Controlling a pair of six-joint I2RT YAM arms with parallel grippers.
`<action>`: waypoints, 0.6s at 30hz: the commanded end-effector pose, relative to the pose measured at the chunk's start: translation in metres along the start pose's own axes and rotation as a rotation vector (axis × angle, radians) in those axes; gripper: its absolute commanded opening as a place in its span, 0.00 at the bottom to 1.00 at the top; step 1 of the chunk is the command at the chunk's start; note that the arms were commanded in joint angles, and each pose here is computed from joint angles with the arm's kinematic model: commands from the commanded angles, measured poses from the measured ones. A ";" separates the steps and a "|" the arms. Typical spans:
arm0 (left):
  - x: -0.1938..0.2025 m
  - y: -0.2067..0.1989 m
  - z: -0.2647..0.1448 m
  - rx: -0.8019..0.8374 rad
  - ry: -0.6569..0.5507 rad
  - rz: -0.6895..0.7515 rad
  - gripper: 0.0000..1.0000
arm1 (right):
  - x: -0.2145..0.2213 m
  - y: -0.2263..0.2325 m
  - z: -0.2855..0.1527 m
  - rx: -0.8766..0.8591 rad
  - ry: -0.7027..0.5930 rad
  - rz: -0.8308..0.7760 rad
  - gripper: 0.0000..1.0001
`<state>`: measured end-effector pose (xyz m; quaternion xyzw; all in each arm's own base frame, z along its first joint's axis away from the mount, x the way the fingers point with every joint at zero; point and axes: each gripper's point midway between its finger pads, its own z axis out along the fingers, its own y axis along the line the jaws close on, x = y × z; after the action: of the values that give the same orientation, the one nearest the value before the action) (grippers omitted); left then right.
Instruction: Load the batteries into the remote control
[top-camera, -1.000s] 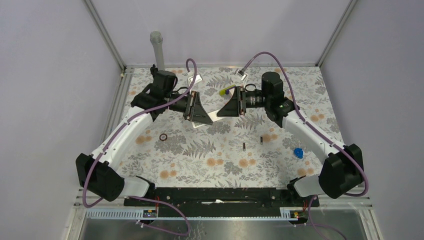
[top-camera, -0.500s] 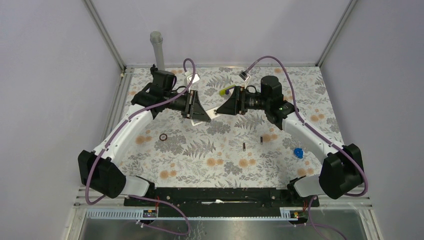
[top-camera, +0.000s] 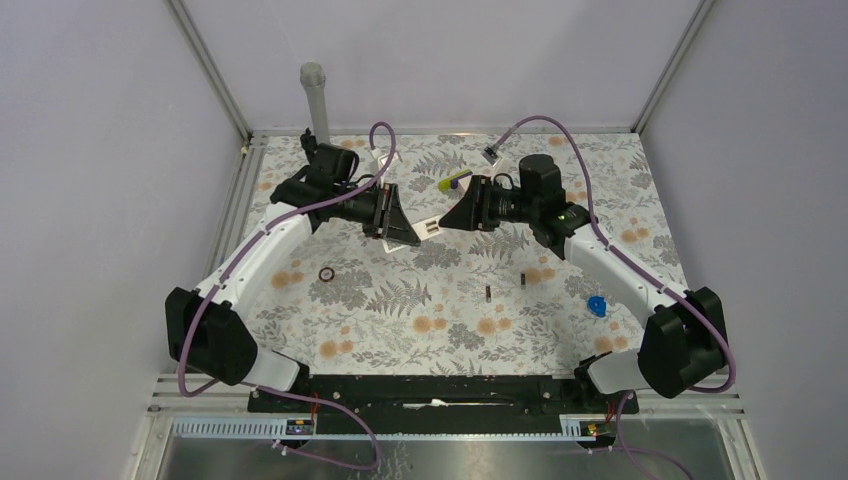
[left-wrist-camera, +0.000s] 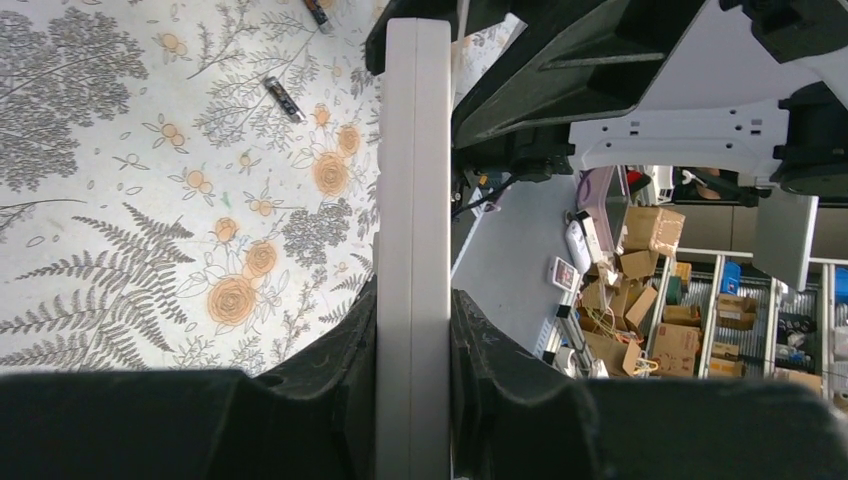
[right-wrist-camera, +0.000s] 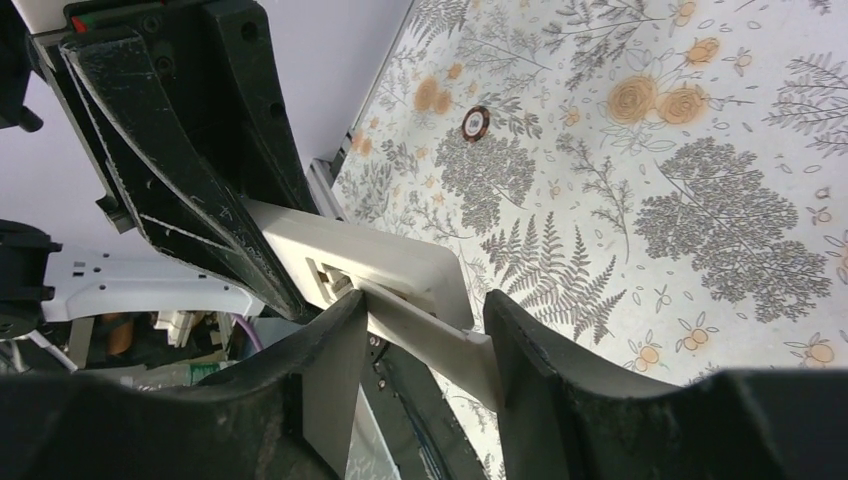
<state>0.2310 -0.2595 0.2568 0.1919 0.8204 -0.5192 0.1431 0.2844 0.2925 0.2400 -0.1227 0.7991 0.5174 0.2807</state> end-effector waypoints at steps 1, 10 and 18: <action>-0.019 -0.007 -0.006 -0.009 -0.045 0.070 0.00 | -0.010 -0.010 -0.006 0.085 -0.049 -0.031 0.51; -0.021 0.017 -0.002 -0.078 -0.045 0.016 0.00 | -0.005 -0.020 -0.004 0.115 -0.032 -0.003 0.32; -0.022 0.052 0.001 -0.225 -0.066 -0.024 0.00 | -0.007 -0.021 -0.004 0.123 -0.057 0.006 0.17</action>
<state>0.2548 -0.2488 0.2272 0.1542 0.8606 -0.4617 0.1499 0.2942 0.2813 0.2214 -0.0901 0.8283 0.4725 0.2874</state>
